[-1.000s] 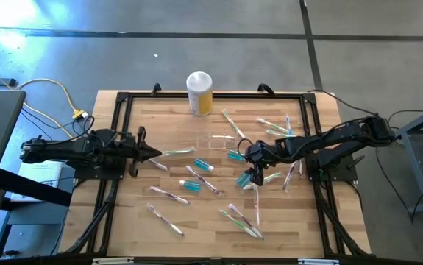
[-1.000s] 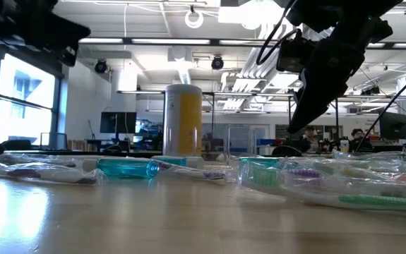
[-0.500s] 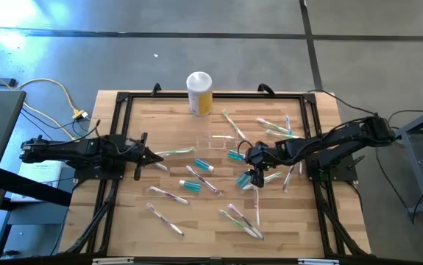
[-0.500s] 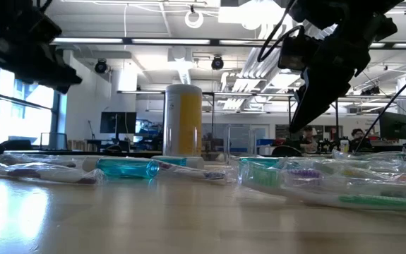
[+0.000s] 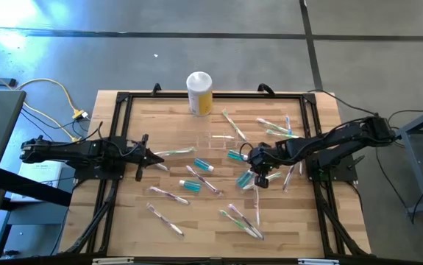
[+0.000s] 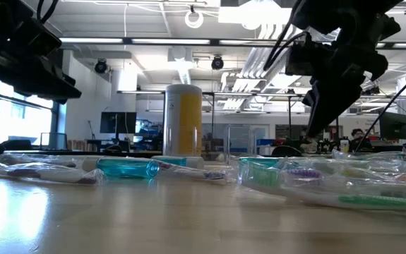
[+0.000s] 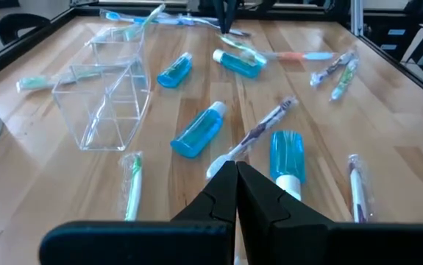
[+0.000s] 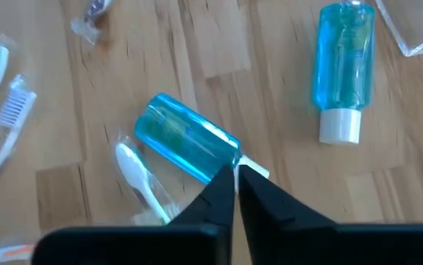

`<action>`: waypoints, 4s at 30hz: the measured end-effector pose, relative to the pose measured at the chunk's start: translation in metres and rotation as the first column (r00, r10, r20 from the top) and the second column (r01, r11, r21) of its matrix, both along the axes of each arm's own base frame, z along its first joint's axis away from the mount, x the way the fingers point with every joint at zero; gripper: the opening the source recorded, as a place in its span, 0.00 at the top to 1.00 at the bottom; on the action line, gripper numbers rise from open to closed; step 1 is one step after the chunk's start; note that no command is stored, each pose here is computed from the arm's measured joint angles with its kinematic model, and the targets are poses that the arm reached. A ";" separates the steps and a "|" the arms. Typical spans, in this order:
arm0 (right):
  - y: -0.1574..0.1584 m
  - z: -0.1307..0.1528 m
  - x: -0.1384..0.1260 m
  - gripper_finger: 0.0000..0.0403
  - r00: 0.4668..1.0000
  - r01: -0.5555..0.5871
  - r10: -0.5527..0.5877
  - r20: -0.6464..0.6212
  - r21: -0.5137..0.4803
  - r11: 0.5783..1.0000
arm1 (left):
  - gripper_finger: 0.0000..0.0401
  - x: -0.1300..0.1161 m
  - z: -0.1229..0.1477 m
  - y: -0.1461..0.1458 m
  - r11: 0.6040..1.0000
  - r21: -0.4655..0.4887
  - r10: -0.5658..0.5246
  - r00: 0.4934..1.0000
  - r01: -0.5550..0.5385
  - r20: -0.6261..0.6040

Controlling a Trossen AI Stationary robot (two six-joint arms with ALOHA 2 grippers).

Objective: Pick & Place toothbrushing station
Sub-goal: Put the mouthwash into the transparent organizer

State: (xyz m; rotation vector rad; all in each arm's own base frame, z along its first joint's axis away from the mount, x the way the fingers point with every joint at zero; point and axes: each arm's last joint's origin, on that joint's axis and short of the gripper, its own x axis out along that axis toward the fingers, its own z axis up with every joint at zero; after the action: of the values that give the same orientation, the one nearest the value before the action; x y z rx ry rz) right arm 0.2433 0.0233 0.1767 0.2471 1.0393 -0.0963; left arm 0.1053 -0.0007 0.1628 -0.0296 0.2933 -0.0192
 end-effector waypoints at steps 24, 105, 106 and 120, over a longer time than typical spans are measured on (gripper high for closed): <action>0.006 0.000 -0.001 0.99 0.999 -0.030 0.030 -0.011 0.016 0.999 | 1.00 0.000 -0.001 0.000 1.000 -0.008 0.018 1.000 -0.018 -0.013; 0.014 -0.030 0.010 0.59 0.946 -0.321 0.301 -0.118 -0.228 0.919 | 1.00 0.000 -0.001 0.000 1.000 -0.001 0.016 1.000 -0.016 -0.011; 0.014 -0.031 0.012 0.59 0.948 -0.317 0.297 -0.114 -0.244 0.917 | 1.00 0.000 -0.001 0.000 1.000 -0.001 0.016 1.000 -0.016 -0.012; 0.011 -0.044 0.015 0.60 0.938 -0.338 0.308 -0.157 -0.226 0.914 | 1.00 0.000 -0.001 0.000 1.000 0.000 0.016 1.000 -0.016 -0.013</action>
State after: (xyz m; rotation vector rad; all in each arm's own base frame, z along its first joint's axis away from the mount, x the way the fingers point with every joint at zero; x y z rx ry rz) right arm 0.2588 0.0342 0.1328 -0.1647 1.1612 0.0600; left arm 0.1051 -0.0003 0.1613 -0.0323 0.3058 -0.0031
